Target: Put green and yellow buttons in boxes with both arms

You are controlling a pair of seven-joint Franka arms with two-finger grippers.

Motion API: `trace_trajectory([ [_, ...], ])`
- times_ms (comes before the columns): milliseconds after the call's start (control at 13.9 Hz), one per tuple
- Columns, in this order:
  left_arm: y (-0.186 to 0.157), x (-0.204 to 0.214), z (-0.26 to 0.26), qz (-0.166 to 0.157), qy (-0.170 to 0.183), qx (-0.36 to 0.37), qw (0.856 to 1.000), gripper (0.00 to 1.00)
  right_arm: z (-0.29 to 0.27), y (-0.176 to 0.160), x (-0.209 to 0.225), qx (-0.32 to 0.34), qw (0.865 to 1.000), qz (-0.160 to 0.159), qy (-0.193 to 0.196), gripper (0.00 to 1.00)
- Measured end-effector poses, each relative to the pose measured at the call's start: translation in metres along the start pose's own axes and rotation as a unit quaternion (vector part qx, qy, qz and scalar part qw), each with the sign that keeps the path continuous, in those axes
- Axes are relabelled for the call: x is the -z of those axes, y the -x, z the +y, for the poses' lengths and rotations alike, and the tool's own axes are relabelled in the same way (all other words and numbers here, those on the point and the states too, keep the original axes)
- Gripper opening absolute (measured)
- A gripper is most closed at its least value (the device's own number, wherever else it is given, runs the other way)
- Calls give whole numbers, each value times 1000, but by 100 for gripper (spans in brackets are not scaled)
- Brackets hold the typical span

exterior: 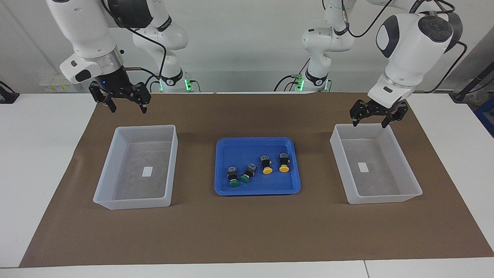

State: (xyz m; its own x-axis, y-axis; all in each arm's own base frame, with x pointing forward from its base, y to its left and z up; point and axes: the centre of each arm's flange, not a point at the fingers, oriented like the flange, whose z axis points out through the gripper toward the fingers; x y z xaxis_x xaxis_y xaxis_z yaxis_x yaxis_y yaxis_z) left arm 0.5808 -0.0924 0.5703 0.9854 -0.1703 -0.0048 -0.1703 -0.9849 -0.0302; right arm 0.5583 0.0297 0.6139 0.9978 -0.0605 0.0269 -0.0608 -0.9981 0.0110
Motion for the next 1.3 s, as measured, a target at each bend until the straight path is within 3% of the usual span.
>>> trace_trajectory([
  [505, -1, -11, 70, 16, 2, 13, 1000, 100, 0, 0, -3, 0, 1000, -3, 0, 100],
  [721, -1, -13, 64, 15, 2, 19, 1000, 100, 0, -1, -6, 0, 1000, -2, 0, 100],
  [1298, -5, 12, -1, 24, 0, 46, 999, 100, -12, -13, -33, 7, 999, 52, -7, 100],
])
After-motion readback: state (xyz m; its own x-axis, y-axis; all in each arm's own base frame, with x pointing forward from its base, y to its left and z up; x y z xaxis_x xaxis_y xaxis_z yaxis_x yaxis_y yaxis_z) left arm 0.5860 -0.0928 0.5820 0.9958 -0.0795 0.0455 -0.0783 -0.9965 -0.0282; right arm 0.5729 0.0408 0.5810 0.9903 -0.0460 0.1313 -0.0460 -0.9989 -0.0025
